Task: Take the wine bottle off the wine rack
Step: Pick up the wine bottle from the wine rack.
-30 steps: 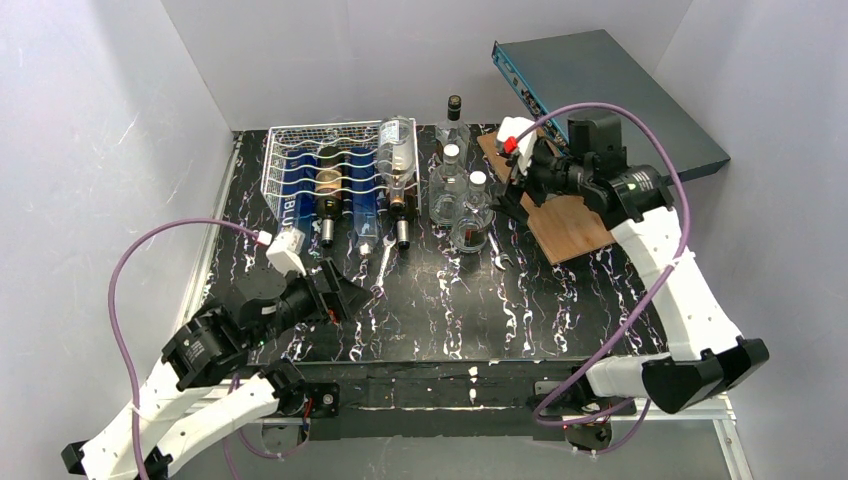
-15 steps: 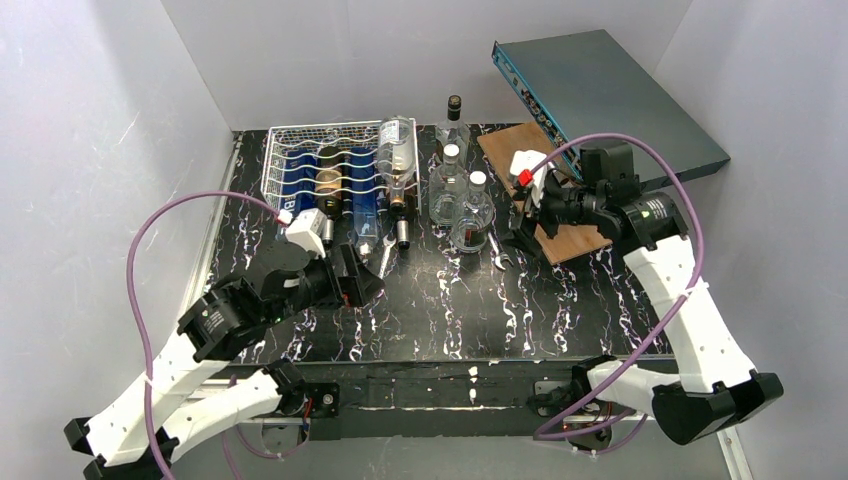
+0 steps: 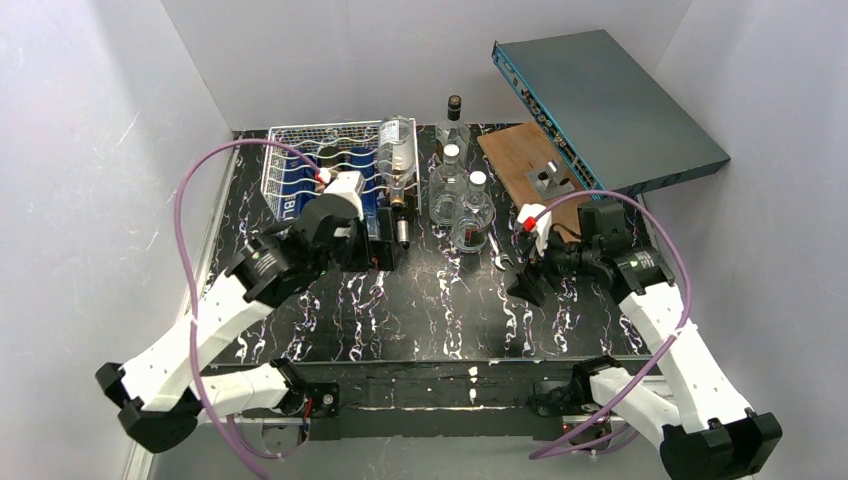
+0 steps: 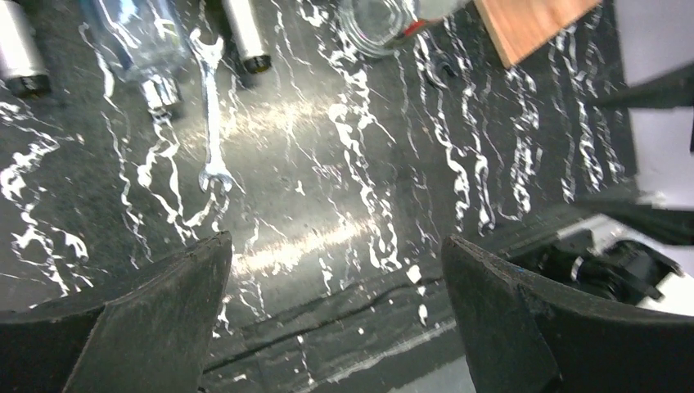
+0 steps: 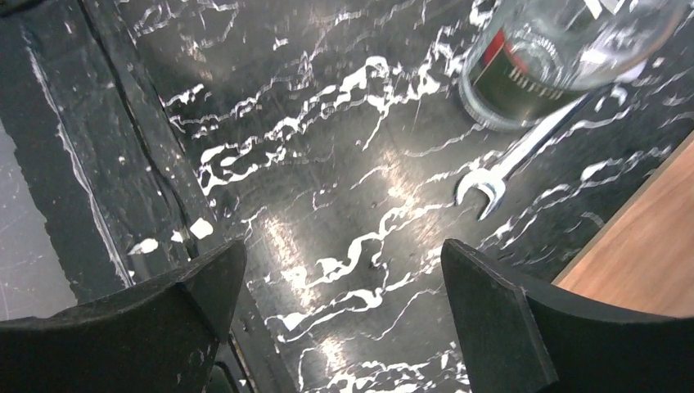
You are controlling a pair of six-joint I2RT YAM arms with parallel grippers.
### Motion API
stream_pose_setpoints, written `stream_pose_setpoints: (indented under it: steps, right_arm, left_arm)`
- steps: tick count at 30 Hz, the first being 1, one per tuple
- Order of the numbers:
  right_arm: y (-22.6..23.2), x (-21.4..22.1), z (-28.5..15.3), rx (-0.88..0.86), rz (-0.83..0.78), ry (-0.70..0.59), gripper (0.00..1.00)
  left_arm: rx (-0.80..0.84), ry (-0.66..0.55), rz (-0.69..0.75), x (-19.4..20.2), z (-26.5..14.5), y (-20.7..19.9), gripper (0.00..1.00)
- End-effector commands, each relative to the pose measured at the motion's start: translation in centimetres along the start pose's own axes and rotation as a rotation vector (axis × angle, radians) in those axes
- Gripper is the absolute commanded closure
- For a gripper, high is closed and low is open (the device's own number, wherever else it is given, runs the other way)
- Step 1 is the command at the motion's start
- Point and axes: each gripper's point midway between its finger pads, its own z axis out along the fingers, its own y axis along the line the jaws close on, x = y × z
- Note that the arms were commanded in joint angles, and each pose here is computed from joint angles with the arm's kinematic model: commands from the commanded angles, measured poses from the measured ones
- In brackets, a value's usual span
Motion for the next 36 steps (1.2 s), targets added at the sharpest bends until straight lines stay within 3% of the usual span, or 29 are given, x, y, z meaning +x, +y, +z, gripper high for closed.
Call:
stream_pose_setpoints:
  steps: [1,7,23,34,36]
  right_arm:
    - [-0.7,1.6,0.8,0.065,0.026,-0.029,0.02]
    - [-1.6,3.2,1.1,0.112,0.038,-0.042,0.02]
    - [-3.5,5.1,1.4,0.137,0.067,-0.041,0.02]
    - [-3.8,5.4,1.1,0.148,0.075,-0.035,0.02]
    - [-3.9,5.5,1.1,0.152,0.077,-0.036,0.02]
  left_arm:
    - [-0.150,-0.039,0.063,-2.6,1.4,2.3,0.01]
    - [-0.140,-0.002,-0.014,-4.6,5.7,4.2,0.01]
    - [-0.194,0.088,0.005,-7.2,17.0,7.5,0.01]
    - [-0.193,0.071,-0.024,-8.0,20.3,7.8,0.01]
    - [-0.192,0.082,-0.033,-7.8,20.9,7.8,0.05]
